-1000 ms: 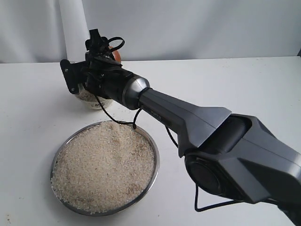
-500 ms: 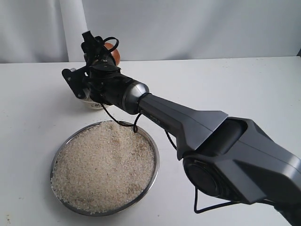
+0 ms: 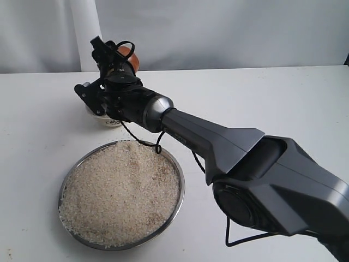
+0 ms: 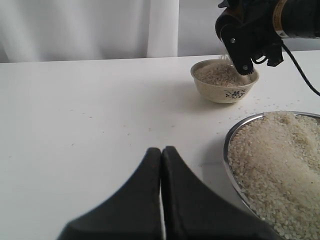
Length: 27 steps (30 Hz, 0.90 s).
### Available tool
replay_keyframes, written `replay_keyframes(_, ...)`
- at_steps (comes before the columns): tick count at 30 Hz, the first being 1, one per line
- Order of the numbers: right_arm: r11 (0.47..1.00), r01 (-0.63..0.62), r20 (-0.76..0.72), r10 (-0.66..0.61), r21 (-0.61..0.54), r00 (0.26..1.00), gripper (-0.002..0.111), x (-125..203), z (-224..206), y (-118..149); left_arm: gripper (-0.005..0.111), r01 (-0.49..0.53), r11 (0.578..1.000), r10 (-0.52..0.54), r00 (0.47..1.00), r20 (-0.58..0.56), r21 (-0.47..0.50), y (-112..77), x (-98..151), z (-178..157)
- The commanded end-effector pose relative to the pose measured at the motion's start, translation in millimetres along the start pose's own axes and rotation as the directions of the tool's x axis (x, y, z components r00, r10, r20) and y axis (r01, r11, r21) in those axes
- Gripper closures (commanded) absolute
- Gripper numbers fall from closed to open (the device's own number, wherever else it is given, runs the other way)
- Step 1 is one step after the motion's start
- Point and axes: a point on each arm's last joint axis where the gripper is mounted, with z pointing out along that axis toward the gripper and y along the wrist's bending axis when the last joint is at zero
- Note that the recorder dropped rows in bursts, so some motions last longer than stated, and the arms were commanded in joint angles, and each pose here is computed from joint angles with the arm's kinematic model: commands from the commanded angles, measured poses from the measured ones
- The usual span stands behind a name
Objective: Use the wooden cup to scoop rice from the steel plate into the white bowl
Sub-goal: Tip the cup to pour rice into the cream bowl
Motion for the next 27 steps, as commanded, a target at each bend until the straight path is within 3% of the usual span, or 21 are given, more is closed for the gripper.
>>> replay_keyframes(1,0.999,0.031,-0.029,-0.03,0.015,0.999,0.108,10.8,2.0,-3.7,0.107,-0.002,1.0,0.002,1.0,0.015,0.005,-0.3,-0.9,0.0)
replay_keyframes(27,0.982,0.155,-0.026,-0.153,0.111,0.988,0.108,10.3,2.2,-12.3,0.107,-0.002,1.0,0.002,1.0,0.015,0.005,-0.3,-0.9,0.0)
